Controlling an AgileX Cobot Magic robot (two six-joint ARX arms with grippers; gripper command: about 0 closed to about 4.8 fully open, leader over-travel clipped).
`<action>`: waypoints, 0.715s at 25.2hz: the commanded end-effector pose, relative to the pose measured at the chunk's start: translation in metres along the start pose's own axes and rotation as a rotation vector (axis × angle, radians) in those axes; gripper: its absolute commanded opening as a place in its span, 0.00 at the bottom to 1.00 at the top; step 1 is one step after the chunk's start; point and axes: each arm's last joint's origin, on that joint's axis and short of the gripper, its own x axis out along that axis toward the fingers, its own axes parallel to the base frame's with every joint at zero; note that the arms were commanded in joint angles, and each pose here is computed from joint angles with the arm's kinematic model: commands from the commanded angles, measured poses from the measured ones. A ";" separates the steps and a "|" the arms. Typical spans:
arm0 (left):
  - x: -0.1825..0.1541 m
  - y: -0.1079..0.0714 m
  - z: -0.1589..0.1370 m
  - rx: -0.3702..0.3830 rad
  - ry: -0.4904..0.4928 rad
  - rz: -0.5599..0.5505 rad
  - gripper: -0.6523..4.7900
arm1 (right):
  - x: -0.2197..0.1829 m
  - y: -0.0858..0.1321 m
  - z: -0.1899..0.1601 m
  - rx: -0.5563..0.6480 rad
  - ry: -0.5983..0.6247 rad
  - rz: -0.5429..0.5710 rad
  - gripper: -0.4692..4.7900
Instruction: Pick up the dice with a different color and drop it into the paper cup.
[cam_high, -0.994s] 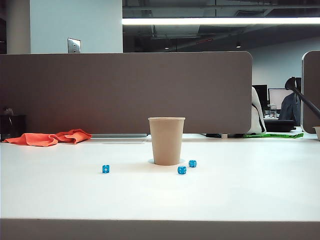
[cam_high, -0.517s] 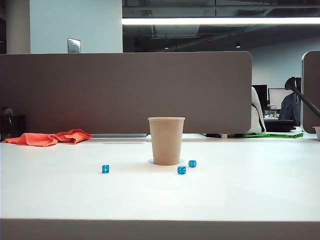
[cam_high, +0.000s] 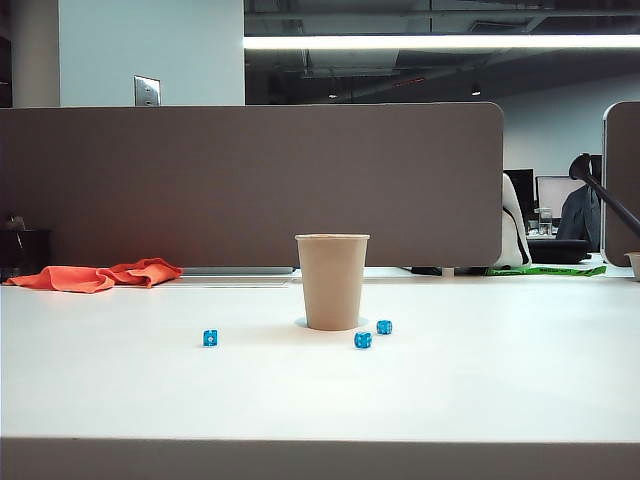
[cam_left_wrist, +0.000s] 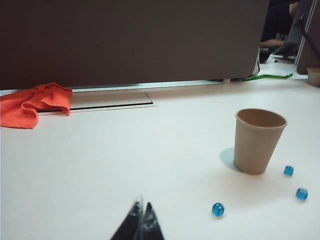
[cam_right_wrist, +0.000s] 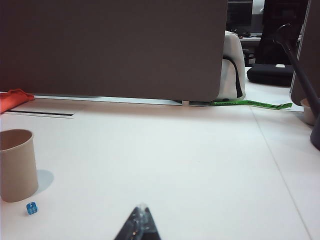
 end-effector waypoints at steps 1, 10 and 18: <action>0.000 0.002 -0.001 0.036 0.023 0.081 0.11 | 0.000 0.000 0.001 -0.001 -0.014 0.003 0.09; -0.001 0.006 -0.007 0.109 0.091 0.194 0.11 | 0.000 0.000 0.001 -0.001 -0.014 0.002 0.09; -0.003 0.023 -0.003 0.047 0.050 0.227 0.11 | 0.000 0.000 0.001 -0.001 -0.014 0.002 0.09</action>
